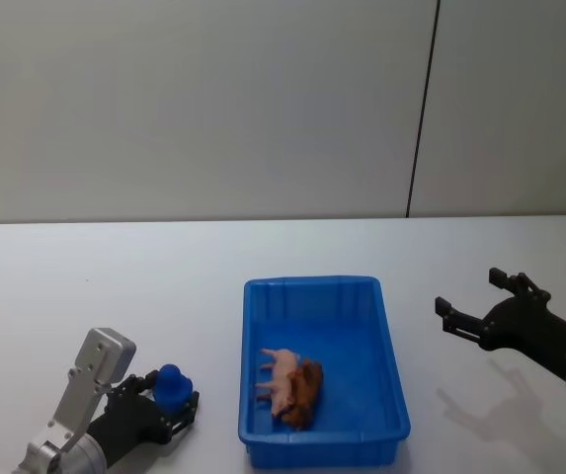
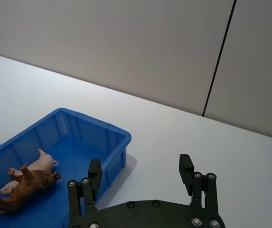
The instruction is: Pick up the two dolls from the table and place them into the box.
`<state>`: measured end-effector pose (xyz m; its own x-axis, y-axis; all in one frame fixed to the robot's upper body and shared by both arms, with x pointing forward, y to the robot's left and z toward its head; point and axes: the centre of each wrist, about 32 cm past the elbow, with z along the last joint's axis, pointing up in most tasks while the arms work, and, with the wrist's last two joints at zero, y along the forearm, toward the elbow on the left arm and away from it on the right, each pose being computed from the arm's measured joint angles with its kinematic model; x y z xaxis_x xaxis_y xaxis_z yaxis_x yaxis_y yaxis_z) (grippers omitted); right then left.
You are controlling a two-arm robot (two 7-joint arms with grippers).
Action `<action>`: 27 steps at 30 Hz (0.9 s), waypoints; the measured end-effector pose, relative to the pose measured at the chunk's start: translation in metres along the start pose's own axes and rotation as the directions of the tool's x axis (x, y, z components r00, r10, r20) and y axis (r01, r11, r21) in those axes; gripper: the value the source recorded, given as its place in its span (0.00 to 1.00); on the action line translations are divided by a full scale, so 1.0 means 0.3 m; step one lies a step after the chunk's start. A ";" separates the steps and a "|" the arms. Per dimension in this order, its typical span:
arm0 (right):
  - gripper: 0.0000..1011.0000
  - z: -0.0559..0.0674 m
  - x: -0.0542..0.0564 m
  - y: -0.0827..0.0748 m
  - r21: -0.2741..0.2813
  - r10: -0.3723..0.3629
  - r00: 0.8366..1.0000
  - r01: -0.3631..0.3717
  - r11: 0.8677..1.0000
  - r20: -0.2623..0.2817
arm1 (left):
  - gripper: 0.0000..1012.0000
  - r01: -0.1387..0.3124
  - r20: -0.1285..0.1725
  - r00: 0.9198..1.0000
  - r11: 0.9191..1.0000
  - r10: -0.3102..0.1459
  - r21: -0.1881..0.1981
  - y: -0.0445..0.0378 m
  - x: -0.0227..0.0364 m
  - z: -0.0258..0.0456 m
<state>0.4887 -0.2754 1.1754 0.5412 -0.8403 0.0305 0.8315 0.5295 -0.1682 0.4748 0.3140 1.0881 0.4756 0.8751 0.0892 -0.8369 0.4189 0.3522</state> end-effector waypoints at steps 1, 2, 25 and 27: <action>0.99 0.000 0.000 0.000 0.000 0.000 1.000 0.000 1.000 0.000 | 0.72 0.001 0.000 1.000 1.000 -0.001 0.000 -0.002 0.002 -0.001; 0.99 0.000 0.000 0.000 0.000 0.000 1.000 0.000 1.000 0.000 | 0.71 0.002 0.002 1.000 1.000 -0.002 0.000 -0.003 0.003 -0.001; 0.99 0.000 0.000 0.000 0.000 0.000 1.000 0.000 1.000 0.000 | 0.49 0.034 0.069 0.997 0.996 -0.029 -0.084 -0.040 -0.016 0.088; 0.99 0.000 0.000 0.000 0.000 0.000 1.000 0.000 1.000 0.000 | 0.47 0.046 0.085 0.996 0.993 -0.036 -0.113 -0.051 -0.027 0.119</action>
<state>0.4887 -0.2754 1.1754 0.5412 -0.8403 0.0304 0.8315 0.5295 -0.1682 0.4933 0.2919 1.1152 0.5269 0.8356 0.1555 -0.8396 0.4831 0.2486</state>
